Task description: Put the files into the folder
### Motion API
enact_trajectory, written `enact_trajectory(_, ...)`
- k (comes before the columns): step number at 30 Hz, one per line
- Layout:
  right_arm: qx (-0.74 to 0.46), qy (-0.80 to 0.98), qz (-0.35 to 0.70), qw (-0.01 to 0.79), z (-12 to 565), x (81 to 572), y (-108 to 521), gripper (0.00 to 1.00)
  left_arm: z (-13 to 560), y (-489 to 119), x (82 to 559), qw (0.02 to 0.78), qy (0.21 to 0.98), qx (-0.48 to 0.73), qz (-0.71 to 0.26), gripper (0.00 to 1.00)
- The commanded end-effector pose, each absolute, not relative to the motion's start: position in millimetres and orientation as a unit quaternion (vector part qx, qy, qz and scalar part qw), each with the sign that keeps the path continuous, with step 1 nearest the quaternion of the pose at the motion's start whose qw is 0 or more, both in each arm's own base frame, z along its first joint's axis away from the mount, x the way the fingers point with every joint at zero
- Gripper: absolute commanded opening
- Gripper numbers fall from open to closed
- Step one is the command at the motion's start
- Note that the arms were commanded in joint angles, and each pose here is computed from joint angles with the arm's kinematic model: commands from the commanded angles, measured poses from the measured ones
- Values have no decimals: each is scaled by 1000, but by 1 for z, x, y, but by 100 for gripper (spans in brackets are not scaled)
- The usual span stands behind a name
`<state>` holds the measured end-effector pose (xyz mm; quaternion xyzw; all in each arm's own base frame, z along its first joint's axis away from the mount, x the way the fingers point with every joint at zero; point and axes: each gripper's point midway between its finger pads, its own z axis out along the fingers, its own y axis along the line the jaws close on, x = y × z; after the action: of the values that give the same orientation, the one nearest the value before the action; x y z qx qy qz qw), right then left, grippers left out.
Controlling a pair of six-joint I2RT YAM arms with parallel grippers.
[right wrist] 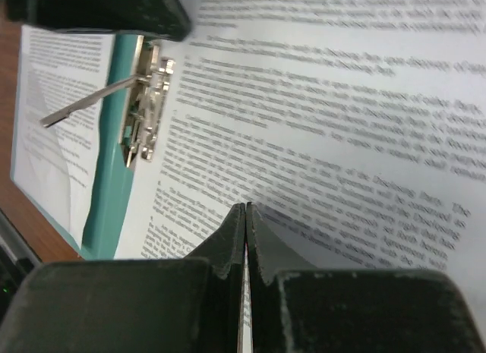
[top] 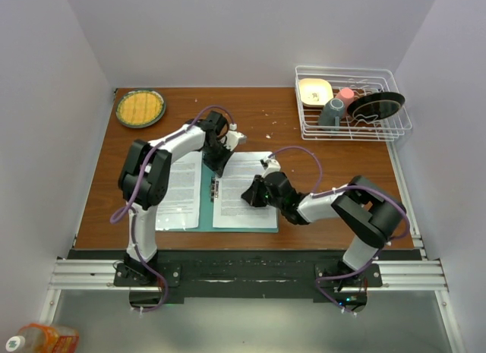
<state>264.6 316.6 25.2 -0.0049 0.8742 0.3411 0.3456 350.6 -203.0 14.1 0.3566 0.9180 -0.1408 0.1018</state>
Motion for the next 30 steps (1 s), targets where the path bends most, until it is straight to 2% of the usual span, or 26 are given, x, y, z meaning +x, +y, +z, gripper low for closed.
enact_trajectory(1,-98,790,398,456,86,285,347,0,-35,-181,338,55,925,365,-96,0)
enact_trajectory(4,-119,722,464,499,120,281,362,0,-35,-181,339,57,925,363,-97,0)
enact_trajectory(11,-166,685,503,501,150,293,403,0,-36,-180,336,58,925,364,-96,0)
enact_trajectory(21,-207,687,501,484,134,288,441,0,-35,-181,337,63,924,364,-98,0)
enact_trajectory(30,-213,707,456,497,110,285,443,0,-35,-181,337,66,924,363,-97,0)
